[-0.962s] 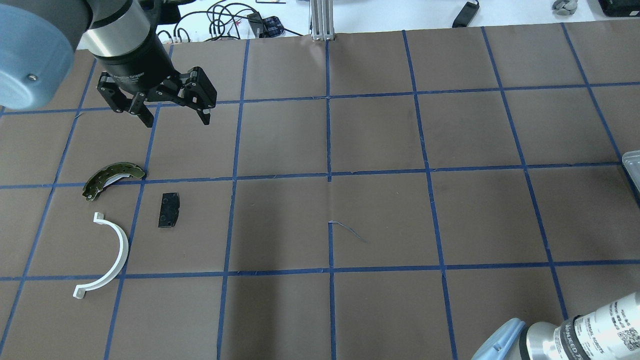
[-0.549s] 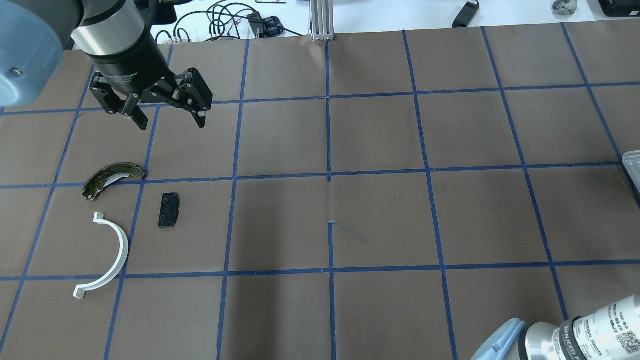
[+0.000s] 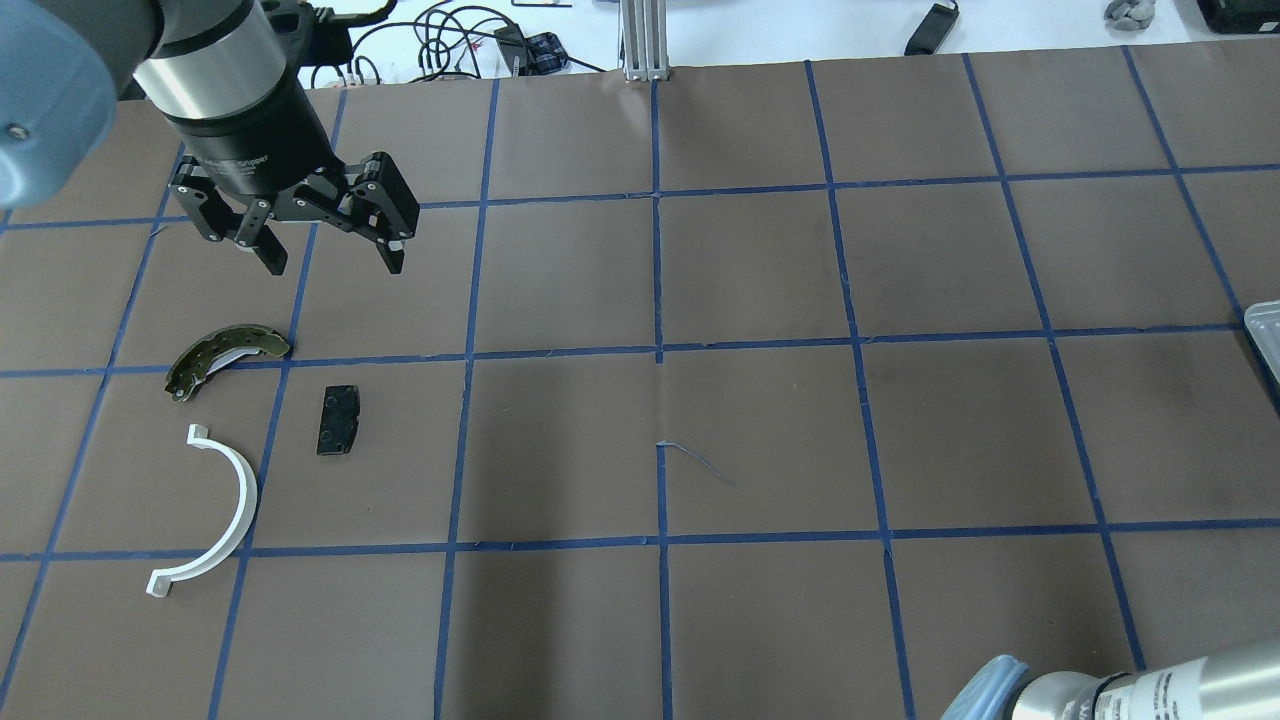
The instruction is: Place bearing gear from tray to pile
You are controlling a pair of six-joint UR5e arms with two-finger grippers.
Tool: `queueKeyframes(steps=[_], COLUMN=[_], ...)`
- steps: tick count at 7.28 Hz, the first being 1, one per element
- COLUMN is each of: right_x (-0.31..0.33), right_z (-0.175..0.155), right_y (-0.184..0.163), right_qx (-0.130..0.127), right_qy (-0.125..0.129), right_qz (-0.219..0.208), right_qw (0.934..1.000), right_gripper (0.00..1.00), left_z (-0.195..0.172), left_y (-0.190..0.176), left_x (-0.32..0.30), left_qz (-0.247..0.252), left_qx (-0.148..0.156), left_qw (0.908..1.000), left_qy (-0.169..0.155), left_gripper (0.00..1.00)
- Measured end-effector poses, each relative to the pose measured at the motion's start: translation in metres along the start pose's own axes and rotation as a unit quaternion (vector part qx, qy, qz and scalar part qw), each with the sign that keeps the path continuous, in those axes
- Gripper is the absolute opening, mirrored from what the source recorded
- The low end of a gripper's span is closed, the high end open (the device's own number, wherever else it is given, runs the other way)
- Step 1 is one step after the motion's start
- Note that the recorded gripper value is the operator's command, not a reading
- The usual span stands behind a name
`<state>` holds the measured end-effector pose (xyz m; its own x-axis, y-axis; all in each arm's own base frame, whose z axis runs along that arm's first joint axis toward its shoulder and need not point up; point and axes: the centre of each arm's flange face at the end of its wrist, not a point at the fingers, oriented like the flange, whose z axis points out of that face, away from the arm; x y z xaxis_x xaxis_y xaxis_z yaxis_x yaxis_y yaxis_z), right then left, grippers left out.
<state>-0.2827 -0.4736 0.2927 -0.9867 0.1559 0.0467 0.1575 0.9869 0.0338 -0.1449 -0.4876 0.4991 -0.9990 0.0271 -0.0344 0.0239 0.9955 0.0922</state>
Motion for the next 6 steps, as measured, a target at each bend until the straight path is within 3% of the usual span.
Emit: queueKeyframes(steps=[2, 4, 6], right_x=[-0.127, -0.271, -0.409], right_z=[-0.019, -0.022, -0.021], right_y=[0.006, 0.013, 0.042], right_qx=[0.007, 0.001, 0.012], right_qy=[0.001, -0.026, -0.037], right_qz=[0.006, 0.008, -0.001], right_qw=[1.0000, 0.9996, 0.9992], right_gripper=[0.12, 0.12, 0.12], left_z=[0.001, 0.002, 0.004], left_y=[-0.002, -0.003, -0.005], left_x=[0.000, -0.001, 0.000], left_qz=[0.028, 0.037, 0.036], left_qx=[0.005, 0.020, 0.031], left_qw=[0.9996, 0.9991, 0.9989], left_qy=[-0.003, -0.004, -0.002], left_gripper=[1.00, 1.00, 1.00])
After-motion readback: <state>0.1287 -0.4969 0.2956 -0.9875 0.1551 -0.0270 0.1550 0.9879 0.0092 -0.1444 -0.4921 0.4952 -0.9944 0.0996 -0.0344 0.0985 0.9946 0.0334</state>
